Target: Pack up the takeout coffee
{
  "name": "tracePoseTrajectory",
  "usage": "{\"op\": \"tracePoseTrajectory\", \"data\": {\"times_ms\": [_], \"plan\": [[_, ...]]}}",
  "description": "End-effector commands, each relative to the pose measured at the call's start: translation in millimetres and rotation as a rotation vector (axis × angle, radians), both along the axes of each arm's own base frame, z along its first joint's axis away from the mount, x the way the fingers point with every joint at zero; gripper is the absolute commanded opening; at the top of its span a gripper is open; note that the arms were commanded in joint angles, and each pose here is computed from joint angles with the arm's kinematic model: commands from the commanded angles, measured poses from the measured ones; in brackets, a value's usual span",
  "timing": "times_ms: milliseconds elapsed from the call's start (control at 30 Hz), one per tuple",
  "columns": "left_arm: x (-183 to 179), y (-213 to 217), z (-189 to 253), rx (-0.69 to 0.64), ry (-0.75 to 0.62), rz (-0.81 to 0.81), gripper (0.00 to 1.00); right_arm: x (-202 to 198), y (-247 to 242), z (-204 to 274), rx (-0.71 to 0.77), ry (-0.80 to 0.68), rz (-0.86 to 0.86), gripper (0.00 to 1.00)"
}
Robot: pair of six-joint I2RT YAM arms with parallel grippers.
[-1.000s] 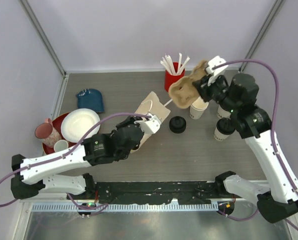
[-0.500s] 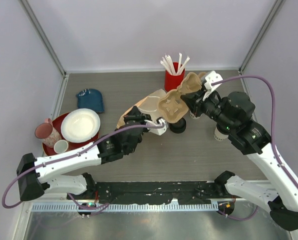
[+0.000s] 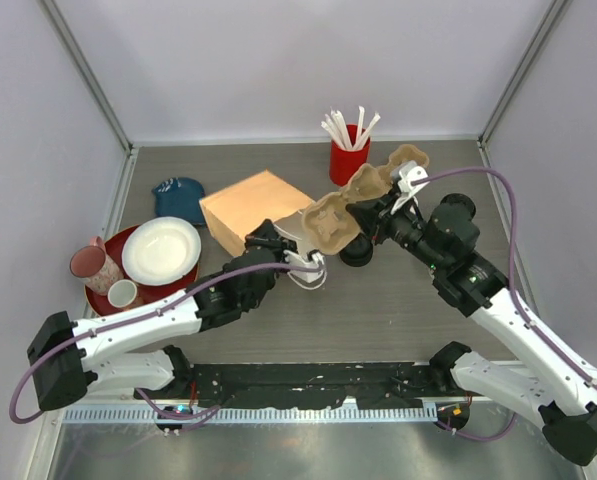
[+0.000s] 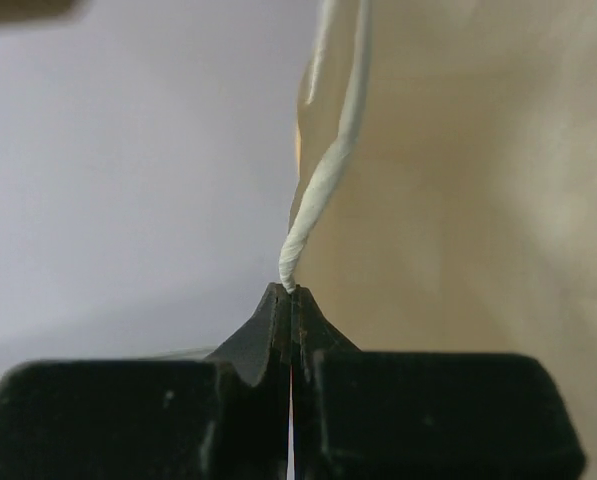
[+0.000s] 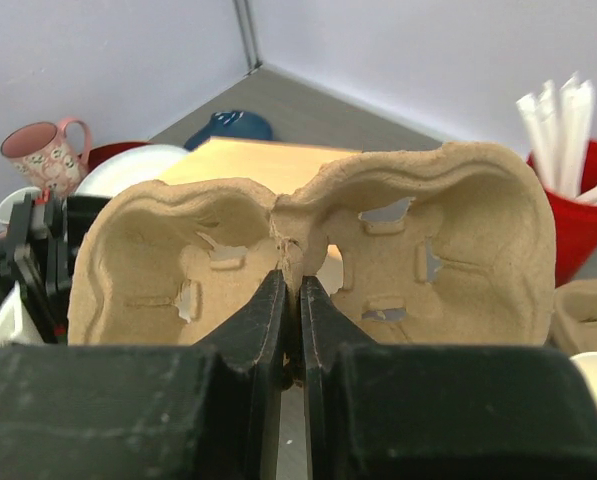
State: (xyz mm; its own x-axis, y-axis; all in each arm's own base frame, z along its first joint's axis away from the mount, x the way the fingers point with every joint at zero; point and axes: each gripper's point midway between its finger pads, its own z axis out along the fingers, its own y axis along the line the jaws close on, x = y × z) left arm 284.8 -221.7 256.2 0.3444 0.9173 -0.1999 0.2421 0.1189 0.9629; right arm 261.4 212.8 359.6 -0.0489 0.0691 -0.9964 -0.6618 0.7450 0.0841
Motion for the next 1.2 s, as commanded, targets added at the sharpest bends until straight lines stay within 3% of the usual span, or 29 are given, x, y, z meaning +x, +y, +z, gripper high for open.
{"op": "tracePoseTrajectory", "data": {"times_ms": [0, 400, 667, 867, 1000, 1167], "plan": [[-2.2, 7.3, -4.3, -0.264, 0.192, 0.171, 0.00, -6.7, 20.4, 7.9, 0.151, -0.086, 0.099, 0.01], [-19.1, 18.2, -18.4, -0.447, 0.344, 0.262, 0.00, -17.4, 37.4, -59.9, 0.170, -0.046, 0.198, 0.01], [-28.8, 23.4, -4.9, -0.580, 0.397, 0.273, 0.00, -23.5, 41.7, -78.4, 0.129, -0.148, 0.244, 0.01], [-33.0, 28.6, -5.4, -0.563, 0.384, 0.238, 0.00, -28.9, 30.2, -83.8, 0.067, -0.164, 0.241, 0.01], [-30.2, 20.3, 5.1, -0.593, 0.381, 0.221, 0.00, -27.5, 39.3, -94.9, 0.085, -0.084, 0.258, 0.01], [-25.0, 21.9, 6.0, -0.617, 0.399, 0.267, 0.00, -53.2, 36.2, -64.6, 0.185, -0.233, 0.314, 0.01]]}}
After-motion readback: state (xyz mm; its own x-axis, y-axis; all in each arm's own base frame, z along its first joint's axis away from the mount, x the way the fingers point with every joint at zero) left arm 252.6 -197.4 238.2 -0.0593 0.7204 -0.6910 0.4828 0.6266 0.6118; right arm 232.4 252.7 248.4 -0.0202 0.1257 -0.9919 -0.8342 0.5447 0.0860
